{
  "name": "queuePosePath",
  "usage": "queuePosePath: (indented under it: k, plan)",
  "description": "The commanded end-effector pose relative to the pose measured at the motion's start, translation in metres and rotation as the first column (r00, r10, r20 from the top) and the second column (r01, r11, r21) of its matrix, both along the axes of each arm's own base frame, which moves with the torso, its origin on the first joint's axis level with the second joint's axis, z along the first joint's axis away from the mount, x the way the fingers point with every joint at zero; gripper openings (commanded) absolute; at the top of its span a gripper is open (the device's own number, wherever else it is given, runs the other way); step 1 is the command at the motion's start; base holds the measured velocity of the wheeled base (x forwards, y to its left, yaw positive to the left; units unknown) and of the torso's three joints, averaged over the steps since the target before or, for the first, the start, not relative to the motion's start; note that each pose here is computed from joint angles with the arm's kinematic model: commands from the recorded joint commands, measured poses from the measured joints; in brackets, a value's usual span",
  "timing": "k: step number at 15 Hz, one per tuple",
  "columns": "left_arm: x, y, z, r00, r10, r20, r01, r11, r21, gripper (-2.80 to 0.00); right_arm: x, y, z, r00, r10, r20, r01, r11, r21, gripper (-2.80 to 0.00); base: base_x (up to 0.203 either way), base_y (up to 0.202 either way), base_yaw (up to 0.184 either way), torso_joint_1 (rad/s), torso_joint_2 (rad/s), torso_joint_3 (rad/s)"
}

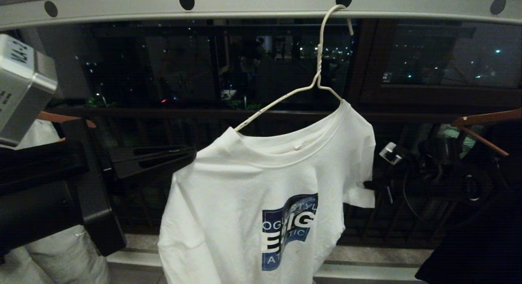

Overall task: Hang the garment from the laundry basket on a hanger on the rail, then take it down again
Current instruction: Take the clothes off the clothes rack

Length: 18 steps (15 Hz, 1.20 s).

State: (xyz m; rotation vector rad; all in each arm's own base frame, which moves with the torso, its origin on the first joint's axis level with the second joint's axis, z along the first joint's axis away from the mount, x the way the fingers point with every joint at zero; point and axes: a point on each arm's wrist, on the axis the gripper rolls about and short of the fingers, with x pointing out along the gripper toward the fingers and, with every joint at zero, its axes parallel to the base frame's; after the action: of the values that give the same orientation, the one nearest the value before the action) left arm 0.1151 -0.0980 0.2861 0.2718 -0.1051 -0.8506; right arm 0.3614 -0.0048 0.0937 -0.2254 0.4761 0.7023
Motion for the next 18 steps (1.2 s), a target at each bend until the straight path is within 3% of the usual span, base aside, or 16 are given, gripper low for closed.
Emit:
queuePosePath:
  k: [1,3,18]
  plan:
    - [-0.001,0.0,0.001,1.0,-0.002,0.005,0.002,1.0,-0.002,-2.8,-0.001,-0.001,-0.006,1.0,0.01,-0.001,-0.011,0.998,-0.056,-2.8,0.0,0.0,0.0,0.0,0.0,0.0]
    - [-0.001,0.001,0.001,1.0,-0.001,0.006,0.001,1.0,-0.003,-2.8,-0.003,-0.001,-0.012,1.0,-0.004,-0.004,0.004,0.993,-0.119,-2.8,0.0,0.0,0.0,0.0,0.0,0.0]
    - [-0.002,0.002,0.001,1.0,0.0,0.008,0.0,1.0,-0.005,-2.8,-0.006,-0.003,-0.028,1.0,-0.017,-0.025,0.011,0.978,-0.207,-2.8,0.0,0.0,0.0,0.0,0.0,0.0]
